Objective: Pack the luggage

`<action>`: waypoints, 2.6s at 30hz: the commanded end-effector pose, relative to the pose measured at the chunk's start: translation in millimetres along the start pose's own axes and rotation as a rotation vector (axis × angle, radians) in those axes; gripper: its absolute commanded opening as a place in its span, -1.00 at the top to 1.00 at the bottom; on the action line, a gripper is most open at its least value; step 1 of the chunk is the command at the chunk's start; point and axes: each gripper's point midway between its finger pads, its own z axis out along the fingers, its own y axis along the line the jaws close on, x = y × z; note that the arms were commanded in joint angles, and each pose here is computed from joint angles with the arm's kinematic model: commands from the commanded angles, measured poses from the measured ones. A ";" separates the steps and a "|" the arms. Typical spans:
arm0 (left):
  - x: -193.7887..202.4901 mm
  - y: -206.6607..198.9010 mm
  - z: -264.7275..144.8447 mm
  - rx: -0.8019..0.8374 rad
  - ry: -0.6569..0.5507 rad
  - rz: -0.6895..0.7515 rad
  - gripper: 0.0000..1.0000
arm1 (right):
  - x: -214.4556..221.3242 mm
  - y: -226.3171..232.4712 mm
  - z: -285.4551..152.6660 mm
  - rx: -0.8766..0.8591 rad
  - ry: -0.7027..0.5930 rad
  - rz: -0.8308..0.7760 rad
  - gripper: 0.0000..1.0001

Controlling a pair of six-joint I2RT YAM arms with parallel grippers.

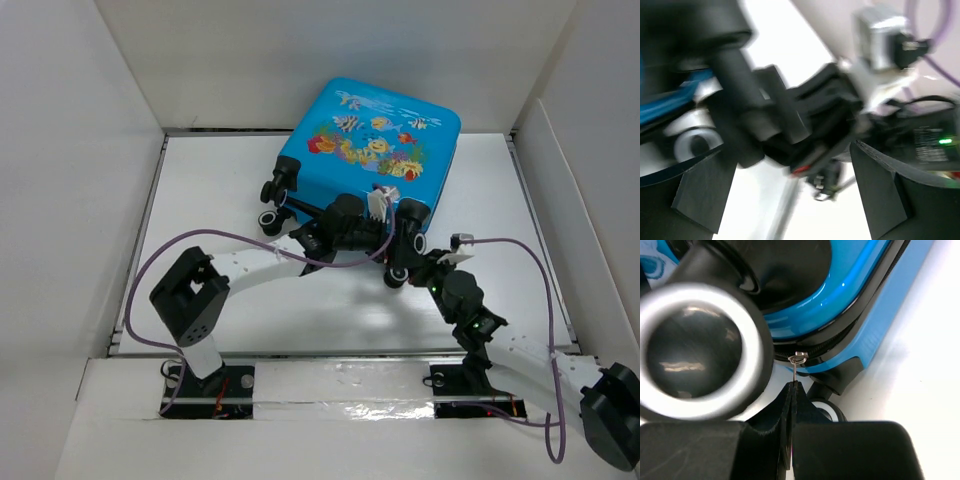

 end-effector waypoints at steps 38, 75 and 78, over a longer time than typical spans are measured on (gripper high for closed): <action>-83.0 -22.4 42.1 -0.172 -0.064 0.275 0.09 | -17.1 102.0 17.5 -0.090 -0.188 0.126 1.00; -119.5 197.9 -249.2 -1.113 -0.233 0.052 -0.44 | -6.8 92.7 20.6 -0.200 -0.086 0.002 1.00; -125.9 200.3 -242.9 -1.097 -0.230 0.066 0.23 | -6.0 92.0 19.8 -0.201 -0.082 -0.005 1.00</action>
